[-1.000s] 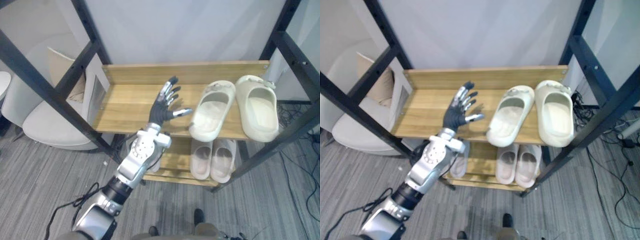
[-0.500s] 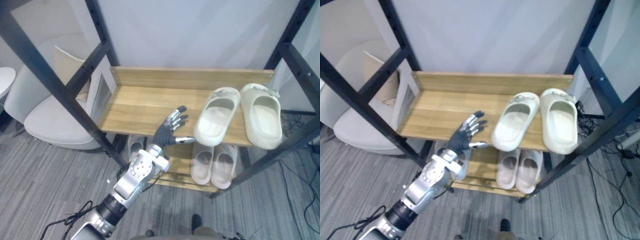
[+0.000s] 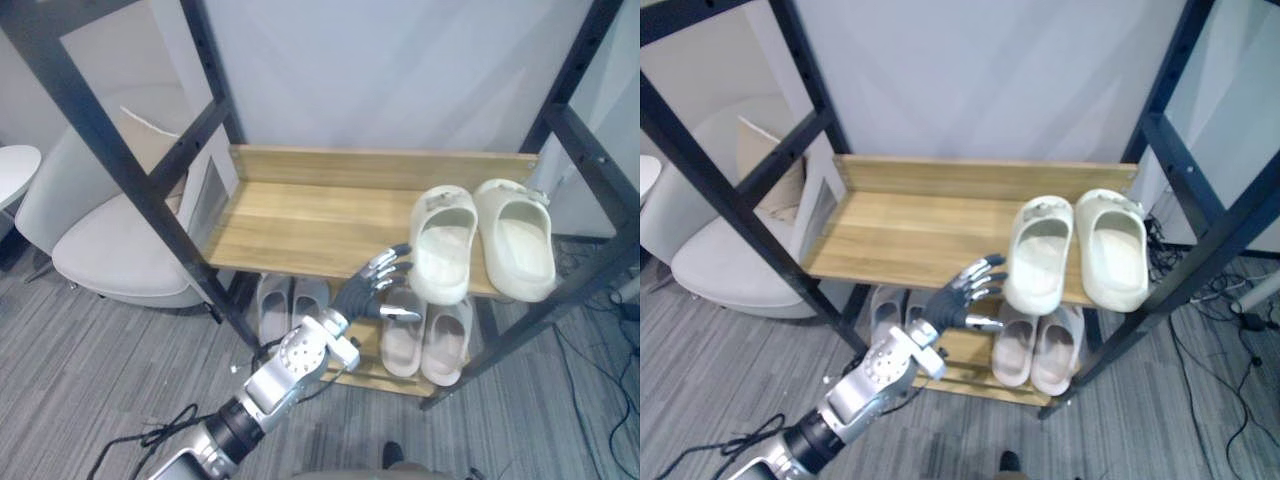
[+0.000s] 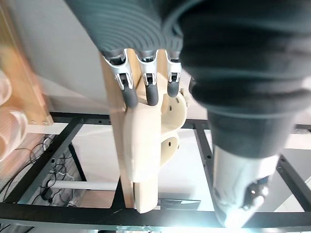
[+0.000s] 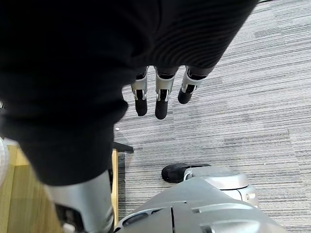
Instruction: Organize the slippers on the shoe rack
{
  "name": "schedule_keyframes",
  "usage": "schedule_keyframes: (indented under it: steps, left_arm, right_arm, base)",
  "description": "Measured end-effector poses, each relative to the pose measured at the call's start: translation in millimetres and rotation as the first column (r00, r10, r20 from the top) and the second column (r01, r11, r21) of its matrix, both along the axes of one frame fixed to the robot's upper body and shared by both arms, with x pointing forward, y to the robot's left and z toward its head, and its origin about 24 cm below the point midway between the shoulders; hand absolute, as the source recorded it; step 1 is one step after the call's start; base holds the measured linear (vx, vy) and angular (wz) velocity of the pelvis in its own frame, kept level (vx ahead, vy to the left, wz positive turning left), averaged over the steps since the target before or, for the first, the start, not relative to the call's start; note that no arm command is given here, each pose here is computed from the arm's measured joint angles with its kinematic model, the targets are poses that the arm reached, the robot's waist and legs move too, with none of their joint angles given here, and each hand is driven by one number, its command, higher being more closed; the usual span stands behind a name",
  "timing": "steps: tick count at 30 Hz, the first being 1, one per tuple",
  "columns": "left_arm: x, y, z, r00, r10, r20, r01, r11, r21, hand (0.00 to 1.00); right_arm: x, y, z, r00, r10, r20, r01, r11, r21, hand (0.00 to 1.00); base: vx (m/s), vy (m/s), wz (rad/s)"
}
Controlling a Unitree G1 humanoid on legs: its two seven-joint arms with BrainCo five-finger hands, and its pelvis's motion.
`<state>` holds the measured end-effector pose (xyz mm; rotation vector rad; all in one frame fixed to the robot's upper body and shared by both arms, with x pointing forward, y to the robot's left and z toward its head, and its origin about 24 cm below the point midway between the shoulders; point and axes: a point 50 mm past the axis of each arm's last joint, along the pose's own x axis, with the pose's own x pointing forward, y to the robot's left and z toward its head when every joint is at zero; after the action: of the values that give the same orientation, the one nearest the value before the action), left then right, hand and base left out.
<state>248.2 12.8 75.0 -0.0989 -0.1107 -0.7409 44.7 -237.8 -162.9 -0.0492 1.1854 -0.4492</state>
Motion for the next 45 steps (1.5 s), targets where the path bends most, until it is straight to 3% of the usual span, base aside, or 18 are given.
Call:
schedule_keyframes:
  steps: [10, 28, 39, 42, 45]
  left_arm:
    - [10.6, -14.9, -7.4, 1.0, -0.005, -0.017, 0.005, 1.0, 0.031, 0.0]
    - [23.1, -7.8, -7.2, 0.998, 0.056, -0.013, -0.055, 0.997, 0.061, 0.0]
    - [-0.4, 35.8, 14.9, 0.996, 0.089, -0.001, -0.089, 0.992, -0.087, 0.0]
    - [-17.5, 41.5, 2.6, 0.997, 0.011, -0.082, -0.02, 0.994, -0.105, 0.0]
    - [-45.6, 47.6, -30.3, 0.961, -0.088, -0.264, 0.059, 0.991, -0.117, 0.0]
  right_arm:
    - [-2.2, 3.2, -1.1, 1.0, -0.026, -0.004, 0.026, 1.0, 0.003, 0.0]
    - [-4.9, 6.7, -2.2, 0.998, -0.066, -0.006, 0.066, 0.998, 0.01, 0.0]
    - [-3.8, 5.6, -2.0, 0.999, -0.048, -0.001, 0.048, 0.999, 0.021, 0.0]
    - [0.1, 4.1, -1.2, 1.0, -0.025, 0.006, 0.025, 0.999, 0.02, 0.0]
    - [5.2, 3.3, -0.4, 1.0, 0.018, 0.013, -0.018, 1.0, 0.023, 0.0]
  base:
    - [0.0, 0.0, -0.03]
    - [-0.02, -0.001, -0.01]
    - [0.04, 0.004, 0.07]
    - [0.0, 0.012, 0.08]
    - [0.0, 0.0, 0.0]
